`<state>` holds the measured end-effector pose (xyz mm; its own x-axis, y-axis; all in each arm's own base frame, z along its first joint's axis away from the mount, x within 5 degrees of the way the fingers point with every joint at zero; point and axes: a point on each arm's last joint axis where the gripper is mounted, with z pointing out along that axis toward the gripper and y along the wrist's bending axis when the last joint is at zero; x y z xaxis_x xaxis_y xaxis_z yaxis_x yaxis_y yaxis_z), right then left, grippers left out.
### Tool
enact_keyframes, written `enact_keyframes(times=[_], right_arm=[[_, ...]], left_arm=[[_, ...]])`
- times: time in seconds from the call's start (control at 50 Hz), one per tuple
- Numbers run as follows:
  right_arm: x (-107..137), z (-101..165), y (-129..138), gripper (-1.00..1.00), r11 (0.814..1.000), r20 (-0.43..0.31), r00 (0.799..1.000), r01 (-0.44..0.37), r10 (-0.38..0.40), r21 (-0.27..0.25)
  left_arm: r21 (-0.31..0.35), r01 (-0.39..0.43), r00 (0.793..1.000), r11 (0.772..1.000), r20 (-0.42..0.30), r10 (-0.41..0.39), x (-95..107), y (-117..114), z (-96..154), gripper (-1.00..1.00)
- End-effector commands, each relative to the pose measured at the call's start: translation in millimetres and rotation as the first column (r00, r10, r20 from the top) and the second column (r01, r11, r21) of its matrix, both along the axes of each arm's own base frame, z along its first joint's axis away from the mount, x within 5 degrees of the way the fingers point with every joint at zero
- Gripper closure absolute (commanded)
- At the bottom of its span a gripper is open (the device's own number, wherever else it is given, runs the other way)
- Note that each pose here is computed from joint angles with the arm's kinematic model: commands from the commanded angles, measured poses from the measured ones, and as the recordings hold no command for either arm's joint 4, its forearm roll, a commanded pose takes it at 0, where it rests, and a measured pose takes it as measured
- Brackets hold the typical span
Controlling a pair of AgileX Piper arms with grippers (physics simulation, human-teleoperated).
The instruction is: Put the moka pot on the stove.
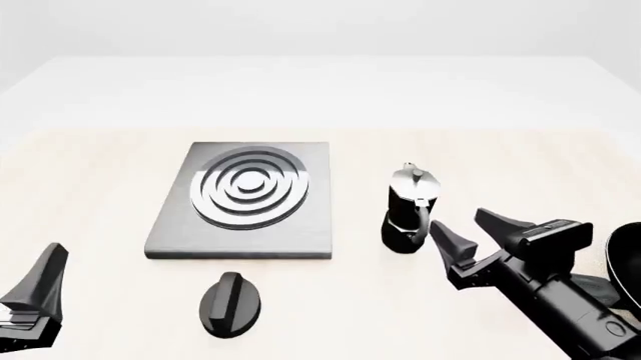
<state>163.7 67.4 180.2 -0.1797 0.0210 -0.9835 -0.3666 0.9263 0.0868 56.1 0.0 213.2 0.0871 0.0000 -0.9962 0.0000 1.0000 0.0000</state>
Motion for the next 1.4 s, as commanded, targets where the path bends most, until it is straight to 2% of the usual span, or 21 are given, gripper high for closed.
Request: enact_keyframes(times=[0.02,1.4], right_arm=[[5.4,-1.7,2.9,-1.0,1.0,-0.004,1.0,-0.003,0.003,0.004],[25.2,-32.6,16.0,-1.0,1.0,-0.069,0.997,-0.016,0.018,0.017]], left_arm=[[0.0,0.0,1.0,1.0,0.0,0.0,0.0,0.0,0.0,-1.0],[0.0,0.0,1.0,1.0,0.0,0.0,0.0,0.0,0.0,-1.0]])
